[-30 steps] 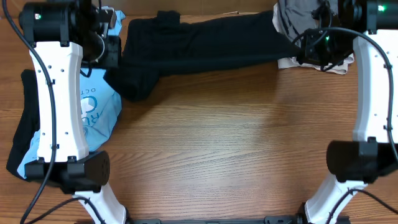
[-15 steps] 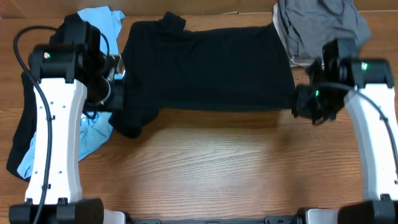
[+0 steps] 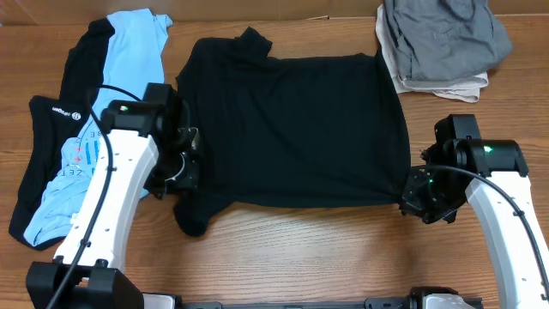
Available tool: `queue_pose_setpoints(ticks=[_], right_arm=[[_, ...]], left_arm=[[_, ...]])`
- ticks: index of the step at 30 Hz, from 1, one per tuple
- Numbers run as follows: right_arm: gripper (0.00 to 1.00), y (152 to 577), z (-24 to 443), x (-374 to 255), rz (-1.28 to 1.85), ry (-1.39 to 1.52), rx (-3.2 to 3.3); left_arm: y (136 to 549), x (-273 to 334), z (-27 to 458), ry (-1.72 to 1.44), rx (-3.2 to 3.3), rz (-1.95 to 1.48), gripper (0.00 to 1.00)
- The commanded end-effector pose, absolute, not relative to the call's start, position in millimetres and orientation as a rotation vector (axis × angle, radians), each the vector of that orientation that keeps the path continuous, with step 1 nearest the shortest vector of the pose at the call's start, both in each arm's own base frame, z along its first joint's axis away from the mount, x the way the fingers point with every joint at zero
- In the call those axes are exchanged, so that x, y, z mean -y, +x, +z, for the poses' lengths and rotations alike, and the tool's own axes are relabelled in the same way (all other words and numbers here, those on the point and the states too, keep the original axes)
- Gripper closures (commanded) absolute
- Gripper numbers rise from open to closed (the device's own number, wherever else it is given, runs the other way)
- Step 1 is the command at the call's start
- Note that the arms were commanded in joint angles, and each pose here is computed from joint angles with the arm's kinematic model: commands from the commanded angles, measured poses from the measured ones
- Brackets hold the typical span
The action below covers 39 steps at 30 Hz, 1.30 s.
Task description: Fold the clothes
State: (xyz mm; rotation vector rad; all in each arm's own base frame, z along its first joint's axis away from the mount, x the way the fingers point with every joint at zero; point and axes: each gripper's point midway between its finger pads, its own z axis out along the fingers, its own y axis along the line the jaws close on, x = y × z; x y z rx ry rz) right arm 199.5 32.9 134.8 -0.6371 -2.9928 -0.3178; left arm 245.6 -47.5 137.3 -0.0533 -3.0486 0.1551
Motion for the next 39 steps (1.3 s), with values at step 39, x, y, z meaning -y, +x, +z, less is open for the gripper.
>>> queue_pose_setpoints(ticks=[39], right_arm=[[0.96,172.5,126.1,-30.4,-0.223,-0.953,2.861]], left_arm=[[272.7,39.2,165.7,0.135,3.365,0.097,0.96]])
